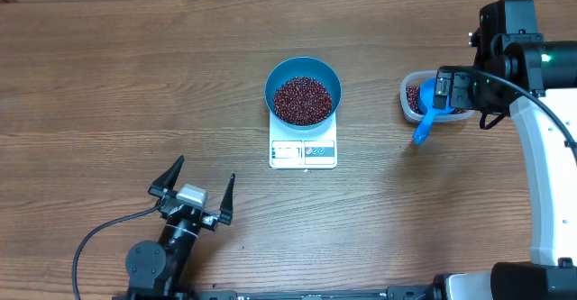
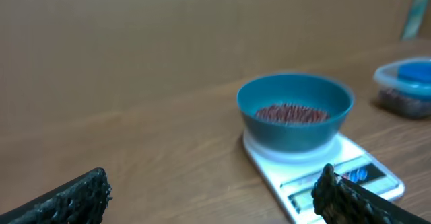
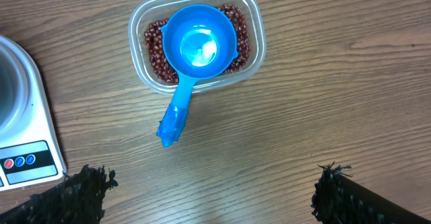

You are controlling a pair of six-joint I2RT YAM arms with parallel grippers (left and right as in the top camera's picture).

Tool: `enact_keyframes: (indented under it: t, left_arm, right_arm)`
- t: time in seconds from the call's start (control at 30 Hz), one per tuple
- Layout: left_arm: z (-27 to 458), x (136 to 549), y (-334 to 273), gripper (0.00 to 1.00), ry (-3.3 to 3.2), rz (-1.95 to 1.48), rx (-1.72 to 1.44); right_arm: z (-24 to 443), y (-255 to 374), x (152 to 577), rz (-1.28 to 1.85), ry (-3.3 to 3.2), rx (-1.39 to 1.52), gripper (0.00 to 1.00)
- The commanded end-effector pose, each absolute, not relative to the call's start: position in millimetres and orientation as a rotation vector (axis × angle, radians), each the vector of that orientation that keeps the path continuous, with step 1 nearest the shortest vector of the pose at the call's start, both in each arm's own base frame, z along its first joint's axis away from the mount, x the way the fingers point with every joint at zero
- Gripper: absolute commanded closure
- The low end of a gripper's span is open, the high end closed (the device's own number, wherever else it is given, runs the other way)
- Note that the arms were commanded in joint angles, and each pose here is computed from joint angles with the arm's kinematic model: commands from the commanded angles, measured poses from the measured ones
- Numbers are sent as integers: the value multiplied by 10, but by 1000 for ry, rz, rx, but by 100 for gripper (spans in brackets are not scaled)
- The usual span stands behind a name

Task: Scoop item into bowl and weigh 150g on scale

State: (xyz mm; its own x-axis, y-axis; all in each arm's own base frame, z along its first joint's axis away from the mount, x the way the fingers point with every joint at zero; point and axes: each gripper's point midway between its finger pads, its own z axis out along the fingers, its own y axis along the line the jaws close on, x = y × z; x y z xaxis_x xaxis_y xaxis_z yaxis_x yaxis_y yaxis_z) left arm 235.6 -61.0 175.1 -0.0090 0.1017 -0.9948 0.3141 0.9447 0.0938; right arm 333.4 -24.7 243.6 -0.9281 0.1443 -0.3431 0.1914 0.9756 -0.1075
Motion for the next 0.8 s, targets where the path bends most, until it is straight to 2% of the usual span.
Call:
enact_keyframes:
  t: [0.0,0.5,0.7,0.77]
  left_arm:
    - [1632,2384,-578,0,1590,-171,307]
    - [1620,2398,-519,0,1599,-150,285]
    - [1995,2368,-566,0,1438,-164,320]
    - [1990,2370,-562,1,1440,-162,319]
  right_arm:
    - [2574,-266,3354,-202,2738,233,0]
    - [2574,-266,3354,-202,2738,233,0]
    - [2574,-267,3354,-202,2738,233,0]
    - [2574,-266,3354,-202,2738,233,0]
